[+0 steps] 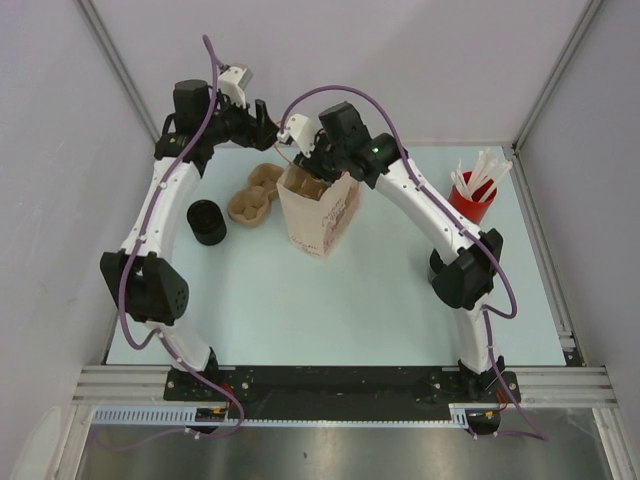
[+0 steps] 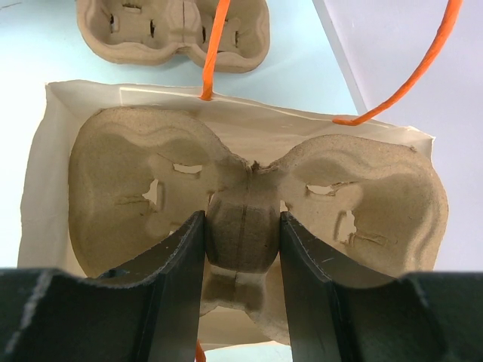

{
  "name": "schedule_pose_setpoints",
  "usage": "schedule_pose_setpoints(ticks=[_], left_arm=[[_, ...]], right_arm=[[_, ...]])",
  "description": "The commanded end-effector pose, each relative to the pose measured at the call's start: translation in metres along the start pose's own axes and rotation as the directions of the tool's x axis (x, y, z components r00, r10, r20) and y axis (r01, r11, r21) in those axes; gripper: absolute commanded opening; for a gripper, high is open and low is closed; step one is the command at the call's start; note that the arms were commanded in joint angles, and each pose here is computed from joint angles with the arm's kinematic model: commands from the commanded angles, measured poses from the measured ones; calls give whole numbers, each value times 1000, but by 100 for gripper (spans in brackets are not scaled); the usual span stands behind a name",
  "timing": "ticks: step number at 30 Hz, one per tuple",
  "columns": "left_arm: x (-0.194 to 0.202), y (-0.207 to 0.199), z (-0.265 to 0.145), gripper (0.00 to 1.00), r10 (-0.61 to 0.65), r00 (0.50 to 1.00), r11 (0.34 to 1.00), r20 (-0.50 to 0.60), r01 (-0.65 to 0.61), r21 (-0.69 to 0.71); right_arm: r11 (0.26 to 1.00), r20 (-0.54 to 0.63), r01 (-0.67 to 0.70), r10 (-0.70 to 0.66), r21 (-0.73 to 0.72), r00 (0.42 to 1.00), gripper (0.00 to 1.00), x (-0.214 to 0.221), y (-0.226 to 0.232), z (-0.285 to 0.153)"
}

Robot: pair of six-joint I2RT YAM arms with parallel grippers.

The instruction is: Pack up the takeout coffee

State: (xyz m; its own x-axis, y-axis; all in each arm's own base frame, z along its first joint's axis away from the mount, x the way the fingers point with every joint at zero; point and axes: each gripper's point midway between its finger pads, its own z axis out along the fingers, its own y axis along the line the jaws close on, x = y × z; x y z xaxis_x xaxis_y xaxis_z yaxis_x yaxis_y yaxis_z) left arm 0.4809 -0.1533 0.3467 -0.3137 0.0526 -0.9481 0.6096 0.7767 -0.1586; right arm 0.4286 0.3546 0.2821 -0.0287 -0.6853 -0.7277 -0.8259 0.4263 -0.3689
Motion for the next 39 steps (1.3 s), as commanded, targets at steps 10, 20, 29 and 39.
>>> schedule_pose_setpoints(ticks=[10, 20, 29, 39], left_arm=[[-11, -3, 15, 18, -47, 998, 996, 38, 44, 72], [-6, -15, 13, 0, -79, 996, 992, 45, 75, 98], [0, -22, 11, 0, -94, 995, 991, 39, 90, 98], [3, -19, 11, 0, -96, 995, 993, 36, 93, 76]], right_arm=[[997, 148, -66, 58, 50, 987, 41, -44, -18, -37], [993, 150, 16, -33, 115, 988, 42, -47, -25, -39], [996, 79, 71, -76, 59, 994, 41, -29, -12, -17], [998, 72, 58, -59, 5, 996, 41, -17, 1, -3]])
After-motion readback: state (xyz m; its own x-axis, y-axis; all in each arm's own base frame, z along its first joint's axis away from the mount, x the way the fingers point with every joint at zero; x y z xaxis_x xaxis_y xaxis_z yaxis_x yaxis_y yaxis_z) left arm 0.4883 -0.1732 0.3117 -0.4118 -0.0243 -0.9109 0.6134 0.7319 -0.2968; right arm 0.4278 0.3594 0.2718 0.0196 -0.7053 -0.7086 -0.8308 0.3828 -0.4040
